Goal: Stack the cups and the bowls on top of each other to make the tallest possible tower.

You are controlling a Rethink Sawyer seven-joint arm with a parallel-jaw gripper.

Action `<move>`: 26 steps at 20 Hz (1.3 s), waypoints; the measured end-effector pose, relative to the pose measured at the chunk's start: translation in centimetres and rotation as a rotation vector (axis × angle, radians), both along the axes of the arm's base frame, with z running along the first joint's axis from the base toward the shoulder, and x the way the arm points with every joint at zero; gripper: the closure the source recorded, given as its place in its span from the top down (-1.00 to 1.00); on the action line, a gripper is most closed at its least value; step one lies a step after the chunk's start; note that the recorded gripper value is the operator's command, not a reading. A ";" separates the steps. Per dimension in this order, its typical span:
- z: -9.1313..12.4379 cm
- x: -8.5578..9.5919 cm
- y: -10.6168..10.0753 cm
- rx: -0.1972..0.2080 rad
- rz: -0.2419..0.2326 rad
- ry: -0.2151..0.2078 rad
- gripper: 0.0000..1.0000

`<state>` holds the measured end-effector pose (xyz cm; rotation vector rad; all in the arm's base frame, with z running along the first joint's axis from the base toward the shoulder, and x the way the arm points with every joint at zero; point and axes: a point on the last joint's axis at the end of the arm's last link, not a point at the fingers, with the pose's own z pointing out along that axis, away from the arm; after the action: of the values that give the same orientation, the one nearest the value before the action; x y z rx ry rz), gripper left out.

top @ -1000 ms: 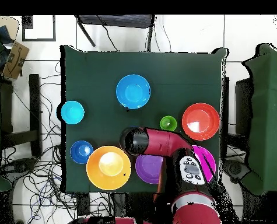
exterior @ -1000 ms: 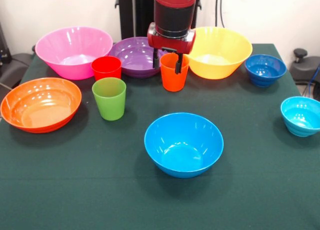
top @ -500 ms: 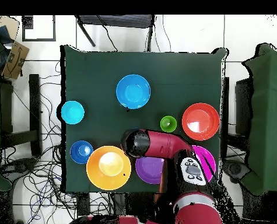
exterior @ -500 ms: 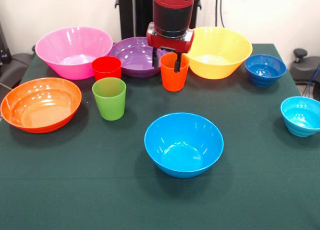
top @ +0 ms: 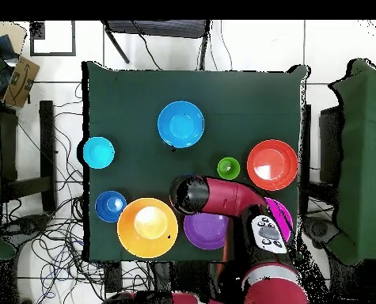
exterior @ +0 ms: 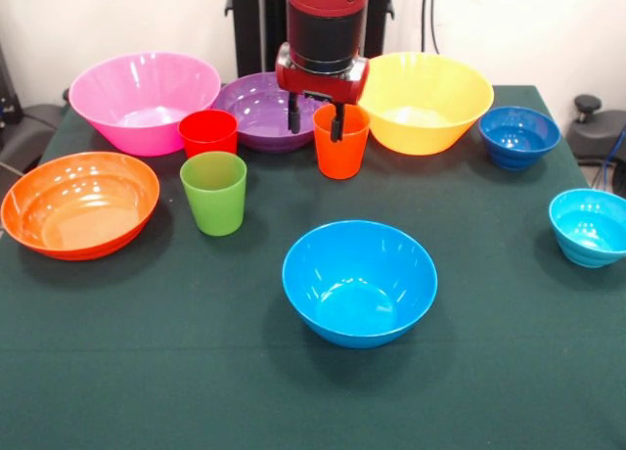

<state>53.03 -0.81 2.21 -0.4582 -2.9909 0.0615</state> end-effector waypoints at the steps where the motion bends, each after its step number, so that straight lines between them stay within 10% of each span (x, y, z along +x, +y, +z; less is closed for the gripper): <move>1: 0.0 0.0 -0.1 -0.001 -0.001 -0.001 1.00; 15: 0.2 -3.5 -6.1 -0.117 -0.073 -0.047 1.00; 26: -1.1 -8.4 -11.4 -0.140 -0.435 -0.021 1.00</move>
<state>44.67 -12.18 1.07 -1.1165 -2.8421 0.2268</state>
